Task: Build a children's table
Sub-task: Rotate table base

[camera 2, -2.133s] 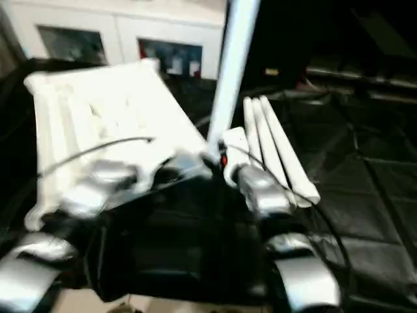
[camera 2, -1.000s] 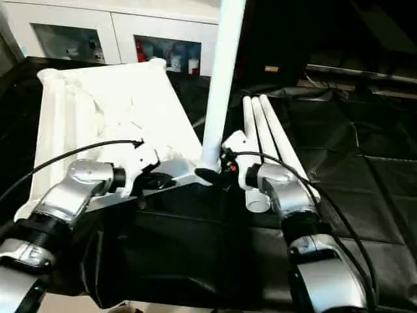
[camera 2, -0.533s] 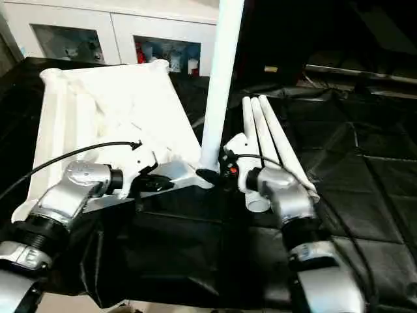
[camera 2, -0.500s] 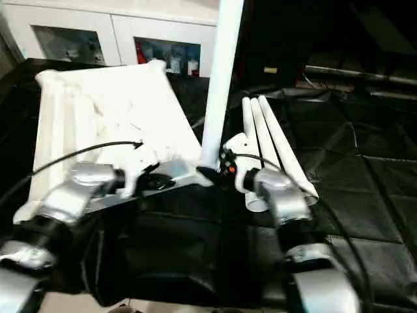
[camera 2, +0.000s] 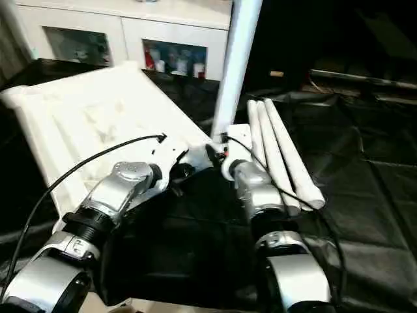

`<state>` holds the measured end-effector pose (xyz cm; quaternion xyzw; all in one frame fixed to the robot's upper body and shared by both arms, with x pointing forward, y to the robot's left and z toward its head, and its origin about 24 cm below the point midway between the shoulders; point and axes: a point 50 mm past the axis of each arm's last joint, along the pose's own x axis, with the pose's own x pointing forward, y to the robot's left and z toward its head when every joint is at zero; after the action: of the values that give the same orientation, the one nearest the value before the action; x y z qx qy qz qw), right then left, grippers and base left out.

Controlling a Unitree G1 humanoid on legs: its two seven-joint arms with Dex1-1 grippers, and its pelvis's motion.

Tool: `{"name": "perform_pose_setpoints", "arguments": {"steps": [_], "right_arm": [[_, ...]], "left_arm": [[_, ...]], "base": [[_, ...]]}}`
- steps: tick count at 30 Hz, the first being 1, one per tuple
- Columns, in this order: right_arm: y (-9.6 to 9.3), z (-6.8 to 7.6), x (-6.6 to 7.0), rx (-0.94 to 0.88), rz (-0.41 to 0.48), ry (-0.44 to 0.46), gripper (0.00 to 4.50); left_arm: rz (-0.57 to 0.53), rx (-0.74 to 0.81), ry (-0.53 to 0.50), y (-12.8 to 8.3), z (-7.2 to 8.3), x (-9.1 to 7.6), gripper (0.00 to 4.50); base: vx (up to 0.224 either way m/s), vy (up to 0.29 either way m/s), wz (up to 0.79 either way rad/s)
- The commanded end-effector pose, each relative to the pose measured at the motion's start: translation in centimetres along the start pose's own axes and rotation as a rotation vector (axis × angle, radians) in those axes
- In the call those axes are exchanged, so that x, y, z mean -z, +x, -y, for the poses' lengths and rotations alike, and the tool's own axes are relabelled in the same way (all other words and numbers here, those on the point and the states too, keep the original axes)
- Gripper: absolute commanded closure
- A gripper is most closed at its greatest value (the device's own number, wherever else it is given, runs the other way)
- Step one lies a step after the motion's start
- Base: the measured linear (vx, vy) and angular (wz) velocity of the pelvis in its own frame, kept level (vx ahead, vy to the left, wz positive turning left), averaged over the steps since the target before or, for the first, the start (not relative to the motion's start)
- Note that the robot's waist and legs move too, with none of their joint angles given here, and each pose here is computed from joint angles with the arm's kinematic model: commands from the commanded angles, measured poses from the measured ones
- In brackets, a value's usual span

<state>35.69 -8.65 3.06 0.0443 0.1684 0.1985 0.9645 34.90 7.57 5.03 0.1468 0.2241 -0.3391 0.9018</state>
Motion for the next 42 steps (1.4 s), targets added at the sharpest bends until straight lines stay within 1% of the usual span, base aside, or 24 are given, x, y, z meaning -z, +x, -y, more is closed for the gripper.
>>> {"name": "perform_pose_setpoints", "arguments": {"steps": [1,6,9,10,11,12,15,16,17,20,21,23,24,25,26,27,28,31,33,35,36,38,40,42], "right_arm": [[0.1,-0.8,0.8,-0.045,-0.034,-0.019,0.72],[-0.9,0.9,-0.3,-0.023,0.029,-0.051,0.72],[-1.7,2.0,-0.5,0.013,0.060,-0.053,0.72],[-1.8,2.1,-0.5,0.017,0.061,-0.053,0.63],[-1.9,2.3,-0.5,0.034,0.066,-0.058,0.60],[-2.1,2.4,-0.4,0.046,0.073,-0.061,0.60],[-2.2,2.4,-0.5,0.053,0.082,-0.057,0.60],[-2.3,2.3,-0.7,0.057,0.093,-0.048,0.60],[-2.3,2.3,-0.7,0.057,0.094,-0.047,0.60],[-2.4,2.1,-0.9,0.047,0.099,-0.057,0.60],[-2.3,1.9,-0.9,0.033,0.096,-0.063,0.60],[-2.3,1.4,-0.6,0.006,0.086,-0.080,0.60],[-2.2,1.4,-0.5,0.002,0.083,-0.082,0.60],[-2.2,1.2,-0.3,-0.002,0.075,-0.083,0.60],[-2.1,1.1,-0.2,-0.004,0.073,-0.083,0.60],[-2.1,1.1,-0.2,-0.004,0.073,-0.083,0.60],[-2.1,0.9,0.0,-0.006,0.067,-0.080,0.60],[-1.9,0.6,0.3,-0.010,0.050,-0.076,0.60],[-1.7,0.3,0.4,-0.019,0.039,-0.072,0.60],[-1.6,0.2,0.4,-0.025,0.036,-0.072,0.60],[-1.4,-0.1,0.3,-0.040,0.035,-0.071,0.60],[-1.3,-0.3,0.2,-0.047,0.034,-0.071,0.60],[-1.2,-0.4,0.2,-0.055,0.028,-0.072,0.60],[-1.0,-0.5,0.2,-0.063,0.021,-0.074,0.60]], "left_arm": [[-0.015,0.003,-0.018,0.4,0.5,0.4,4.50],[-0.015,-0.077,-0.040,0.3,-0.9,0.1,4.50],[0.075,-0.150,-0.041,0.4,-1.9,-1.3,4.50],[0.088,-0.154,-0.042,0.4,-1.9,-1.4,4.22],[0.165,-0.156,-0.054,0.4,-2.2,-2.5,3.94],[0.229,-0.166,-0.072,0.1,-2.5,-3.5,3.94],[0.276,-0.214,-0.072,-0.3,-3.2,-4.3,3.81],[0.318,-0.285,-0.055,-1.1,-4.3,-4.8,3.64],[0.322,-0.293,-0.053,-1.1,-4.5,-4.8,3.52],[0.350,-0.369,-0.052,-2.4,-6.0,-5.0,3.50],[0.358,-0.432,-0.034,-3.6,-7.3,-4.9,3.50],[0.345,-0.577,-0.021,-6.1,-9.8,-4.4,3.50],[0.336,-0.631,-0.016,-7.1,-10.6,-4.1,3.50],[0.314,-0.760,-0.004,-9.2,-12.2,-3.5,3.50],[0.302,-0.816,-0.002,-10.2,-12.9,-3.1,3.50],[0.302,-0.816,-0.002,-10.2,-12.9,-3.1,3.50],[0.276,-0.941,0.022,-12.5,-14.1,-2.2,3.50],[0.205,-1.146,0.084,-16.9,-15.5,-0.4,3.50],[0.132,-1.209,0.087,-18.9,-15.7,1.2,3.50],[0.088,-1.230,0.077,-19.7,-15.6,2.1,3.50],[-0.014,-1.231,0.059,-20.8,-15.4,3.9,3.50],[-0.082,-1.218,0.042,-21.2,-15.2,5.1,3.50],[-0.206,-1.148,0.028,-21.2,-14.2,7.0,3.50],[-0.291,-1.063,0.008,-21.0,-13.2,8.2,3.50]], "base": [[0.000,0.000,0.00],[0.000,0.000,0.00],[0.000,0.000,0.00],[0.000,0.000,0.00],[0.000,0.000,0.00],[0.000,0.000,0.00],[0.000,0.000,0.00],[0.000,0.000,0.00],[0.000,0.000,0.00],[0.000,0.000,0.00],[0.000,0.000,0.00],[0.000,0.000,0.00],[0.000,0.000,0.00],[0.000,0.000,0.00],[0.000,0.000,0.00],[0.000,0.000,0.00],[0.000,0.000,0.00],[0.000,0.000,0.00],[0.000,0.000,0.00],[0.000,0.000,0.00],[0.000,0.000,0.00],[0.000,0.000,0.00],[0.000,0.000,0.00],[0.000,0.000,0.00]]}}
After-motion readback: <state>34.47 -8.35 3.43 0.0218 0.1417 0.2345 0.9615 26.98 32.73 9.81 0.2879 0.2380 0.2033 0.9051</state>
